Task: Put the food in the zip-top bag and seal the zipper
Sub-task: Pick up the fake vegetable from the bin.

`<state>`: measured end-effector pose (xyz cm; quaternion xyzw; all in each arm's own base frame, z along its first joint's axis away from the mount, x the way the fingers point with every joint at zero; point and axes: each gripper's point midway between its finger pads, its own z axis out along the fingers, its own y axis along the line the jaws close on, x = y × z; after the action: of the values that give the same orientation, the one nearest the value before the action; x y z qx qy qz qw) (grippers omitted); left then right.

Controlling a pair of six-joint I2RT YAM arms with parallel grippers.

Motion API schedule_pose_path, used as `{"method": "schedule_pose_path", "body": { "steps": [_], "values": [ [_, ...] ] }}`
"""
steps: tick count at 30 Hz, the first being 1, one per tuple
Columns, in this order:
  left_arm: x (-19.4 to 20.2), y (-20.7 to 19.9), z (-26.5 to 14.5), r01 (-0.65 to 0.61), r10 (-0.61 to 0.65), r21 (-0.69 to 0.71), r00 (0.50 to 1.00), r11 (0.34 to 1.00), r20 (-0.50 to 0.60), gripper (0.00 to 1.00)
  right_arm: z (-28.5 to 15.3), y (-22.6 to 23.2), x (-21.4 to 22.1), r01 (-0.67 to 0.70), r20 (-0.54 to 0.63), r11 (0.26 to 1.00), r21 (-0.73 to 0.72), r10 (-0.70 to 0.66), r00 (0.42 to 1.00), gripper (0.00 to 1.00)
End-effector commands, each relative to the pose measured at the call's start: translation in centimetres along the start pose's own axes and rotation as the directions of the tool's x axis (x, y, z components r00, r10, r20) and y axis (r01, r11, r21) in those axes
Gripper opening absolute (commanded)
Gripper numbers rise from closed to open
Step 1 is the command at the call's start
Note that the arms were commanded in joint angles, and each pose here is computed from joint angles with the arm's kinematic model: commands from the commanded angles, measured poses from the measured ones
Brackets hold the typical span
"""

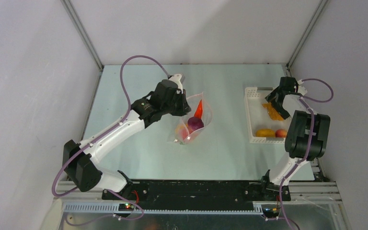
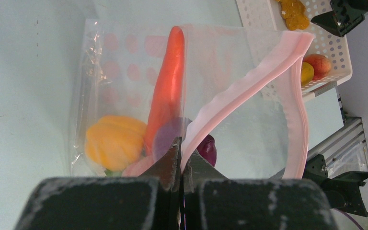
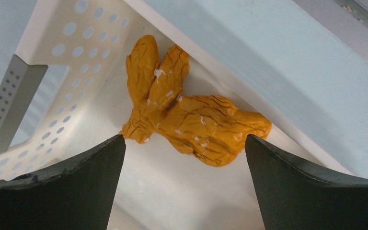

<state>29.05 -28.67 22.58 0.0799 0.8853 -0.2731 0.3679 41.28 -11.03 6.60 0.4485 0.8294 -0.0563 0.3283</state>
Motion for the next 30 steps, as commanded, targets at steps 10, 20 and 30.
{"method": "schedule_pose_path", "body": {
  "steps": [10, 20, 30],
  "values": [
    [-1.5, -1.2, 0.2, -0.034, 0.033, 0.031, 0.999, 0.999, 0.031, 0.0, -1.7, 6.0, 0.2, 0.645, 0.185, 0.585, -0.492, -0.654, 0.734, 0.99],
    [-1.6, -1.6, 0.8, -0.024, 0.023, 0.052, 0.999, 0.998, 0.034, 0.0, -0.3, 3.1, -1.1, 0.788, 0.243, 0.447, -0.423, -0.782, 0.574, 0.99],
    [-1.6, -1.3, 0.7, -0.029, 0.028, 0.038, 0.999, 0.999, 0.035, 0.0, 3.5, 1.6, -0.4, 0.846, 0.172, 0.447, -0.29, -0.846, 0.505, 0.99]
  ]
}}
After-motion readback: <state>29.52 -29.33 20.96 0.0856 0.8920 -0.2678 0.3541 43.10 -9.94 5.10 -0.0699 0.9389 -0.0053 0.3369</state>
